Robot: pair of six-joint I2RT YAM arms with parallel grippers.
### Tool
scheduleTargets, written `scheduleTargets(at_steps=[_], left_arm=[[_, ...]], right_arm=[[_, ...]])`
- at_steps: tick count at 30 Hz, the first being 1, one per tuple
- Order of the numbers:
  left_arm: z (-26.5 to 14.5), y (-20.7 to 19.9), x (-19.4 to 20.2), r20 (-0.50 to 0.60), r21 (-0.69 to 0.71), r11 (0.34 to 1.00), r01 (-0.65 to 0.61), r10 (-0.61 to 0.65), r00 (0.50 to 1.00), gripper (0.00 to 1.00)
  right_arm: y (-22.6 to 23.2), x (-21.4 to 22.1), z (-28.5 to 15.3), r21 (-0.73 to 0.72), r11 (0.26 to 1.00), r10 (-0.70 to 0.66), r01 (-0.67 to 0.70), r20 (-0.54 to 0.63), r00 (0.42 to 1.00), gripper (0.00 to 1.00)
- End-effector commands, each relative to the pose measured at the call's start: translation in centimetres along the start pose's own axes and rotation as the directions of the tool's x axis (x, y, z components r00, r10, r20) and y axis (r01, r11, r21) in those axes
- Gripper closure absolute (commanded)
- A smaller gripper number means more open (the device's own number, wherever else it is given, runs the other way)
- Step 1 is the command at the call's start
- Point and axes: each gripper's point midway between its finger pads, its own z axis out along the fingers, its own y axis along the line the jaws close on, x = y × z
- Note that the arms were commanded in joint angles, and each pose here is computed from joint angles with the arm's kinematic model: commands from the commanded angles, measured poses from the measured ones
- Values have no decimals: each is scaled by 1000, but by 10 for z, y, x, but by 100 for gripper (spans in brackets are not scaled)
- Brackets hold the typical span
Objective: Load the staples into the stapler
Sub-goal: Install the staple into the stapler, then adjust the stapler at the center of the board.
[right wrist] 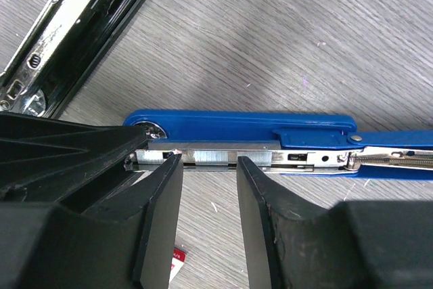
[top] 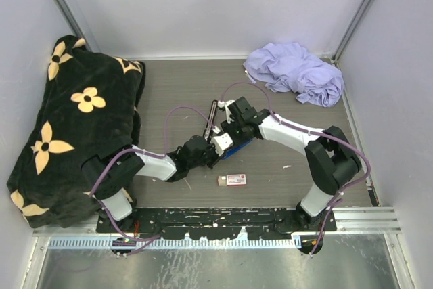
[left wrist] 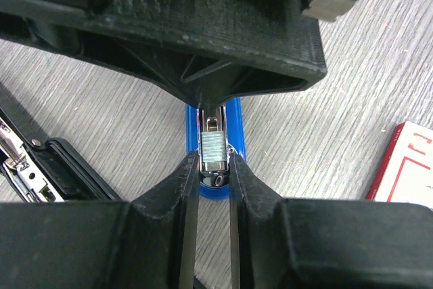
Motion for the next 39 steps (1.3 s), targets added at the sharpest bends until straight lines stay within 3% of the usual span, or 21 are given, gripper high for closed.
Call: scheduleTargets(at_steps=[1,4,10,13,18,22,24,27,30,34,39], left_arm=[[4,-4,-12,34,17,1000,-15,14,999,82],[3,-4,-14,40,17,1000,-11,10,999,78],[-2,-6,-29,85,27,1000,-6,4,996,45],[-13,-8,-61,135,53,999,-1,-7,991,38],[-43,7,-119,232,-4,998,57,-55,971,37],[-69,45,-130,212,-179,956,234,-195,958,36],[-80,62,-117,139,-250,903,349,-323,936,34],[-95,82,-98,65,-327,790,518,-528,847,32],[-99,90,-83,33,-347,711,611,-642,766,32],[-87,94,-69,19,-362,676,642,-683,730,31],[-55,101,-62,-26,-345,690,636,-684,729,31]], right_arm=[[6,-31,-29,-13,1000,25,-24,117,993,56],[4,-35,-39,-15,999,47,-45,143,989,56],[-16,-34,-49,50,992,106,-117,180,978,56],[-29,-33,-57,82,982,149,-170,215,965,55],[-53,-36,-75,110,957,225,-267,298,928,54],[-68,-36,-89,139,937,252,-321,368,895,52],[-71,-33,-94,147,933,252,-329,385,888,51],[-72,-30,-97,152,929,254,-337,397,882,48],[-71,-24,-96,140,926,271,-350,399,876,47],[-66,-17,-94,108,922,301,-372,406,863,47],[-64,-10,-94,91,922,308,-376,413,857,47]])
